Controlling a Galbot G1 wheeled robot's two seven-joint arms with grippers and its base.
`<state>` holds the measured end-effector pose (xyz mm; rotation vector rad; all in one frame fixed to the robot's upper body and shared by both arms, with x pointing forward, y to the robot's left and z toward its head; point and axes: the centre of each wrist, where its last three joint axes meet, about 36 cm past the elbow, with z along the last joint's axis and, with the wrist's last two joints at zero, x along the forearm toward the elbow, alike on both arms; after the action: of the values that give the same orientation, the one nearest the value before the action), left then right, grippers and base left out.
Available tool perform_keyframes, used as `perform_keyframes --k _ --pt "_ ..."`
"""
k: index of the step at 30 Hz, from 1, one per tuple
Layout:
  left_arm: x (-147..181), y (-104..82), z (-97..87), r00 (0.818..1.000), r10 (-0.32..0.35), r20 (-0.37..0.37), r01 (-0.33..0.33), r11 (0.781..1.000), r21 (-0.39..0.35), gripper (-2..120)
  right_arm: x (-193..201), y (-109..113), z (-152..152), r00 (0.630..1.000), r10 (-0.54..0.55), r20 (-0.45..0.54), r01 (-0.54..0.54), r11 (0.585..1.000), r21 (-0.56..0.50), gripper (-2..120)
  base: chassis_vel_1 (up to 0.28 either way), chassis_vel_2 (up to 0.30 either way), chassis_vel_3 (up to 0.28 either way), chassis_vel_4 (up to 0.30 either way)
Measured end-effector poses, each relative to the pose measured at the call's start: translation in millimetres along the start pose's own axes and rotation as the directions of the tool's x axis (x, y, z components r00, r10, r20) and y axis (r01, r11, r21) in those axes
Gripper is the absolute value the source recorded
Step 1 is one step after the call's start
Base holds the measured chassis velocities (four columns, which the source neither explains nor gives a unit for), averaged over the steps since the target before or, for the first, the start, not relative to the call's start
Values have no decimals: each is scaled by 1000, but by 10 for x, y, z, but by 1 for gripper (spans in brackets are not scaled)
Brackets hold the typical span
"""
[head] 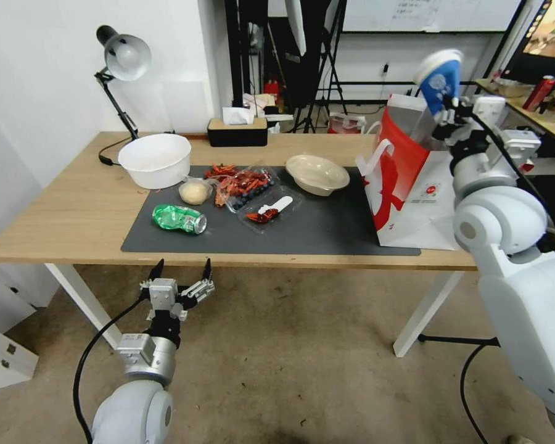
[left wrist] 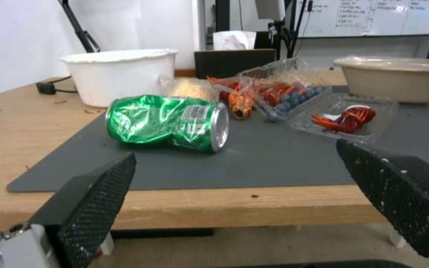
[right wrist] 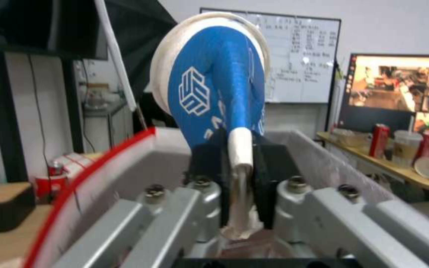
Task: Pick up the trash from the table and place it into the takeout bag.
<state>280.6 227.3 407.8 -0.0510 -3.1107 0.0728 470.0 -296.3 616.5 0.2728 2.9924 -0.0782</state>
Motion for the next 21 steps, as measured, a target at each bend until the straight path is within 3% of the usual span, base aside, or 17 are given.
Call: perform_keyframes --k 3,9,11,14,16,19,21 --pt "9 4 -11 1000 1 1 -1 1000 -3 100 8 -25 13 1000 10 -9 -10 1000 -1 29 0 0 0 0" --pt "18 6 -21 1000 2 3 -2 1000 -4 100 34 -45 -44 1000 8 1 -8 1000 -12 43 0 0 0 0" --pt "20 4 -23 1000 2 3 -2 1000 -3 100 58 -61 -96 1000 7 10 -7 1000 -15 57 0 0 0 0" --pt "21 1 -24 1000 3 3 -2 1000 -4 100 76 -84 -122 1000 -1 30 2 1000 -30 66 0 0 0 0" --pt "22 0 -24 1000 3 3 -3 1000 -4 100 92 -95 -127 997 -34 65 38 997 -66 71 0 0 0 0" --pt "21 -1 -24 1000 4 4 -4 1000 -5 100 204 -69 -69 963 -186 194 219 961 -170 86 0 0 0 0" --pt "21 -2 -25 1000 5 5 -5 1000 -6 100 247 -45 -40 954 -216 206 254 951 -178 89 0 0 0 0"
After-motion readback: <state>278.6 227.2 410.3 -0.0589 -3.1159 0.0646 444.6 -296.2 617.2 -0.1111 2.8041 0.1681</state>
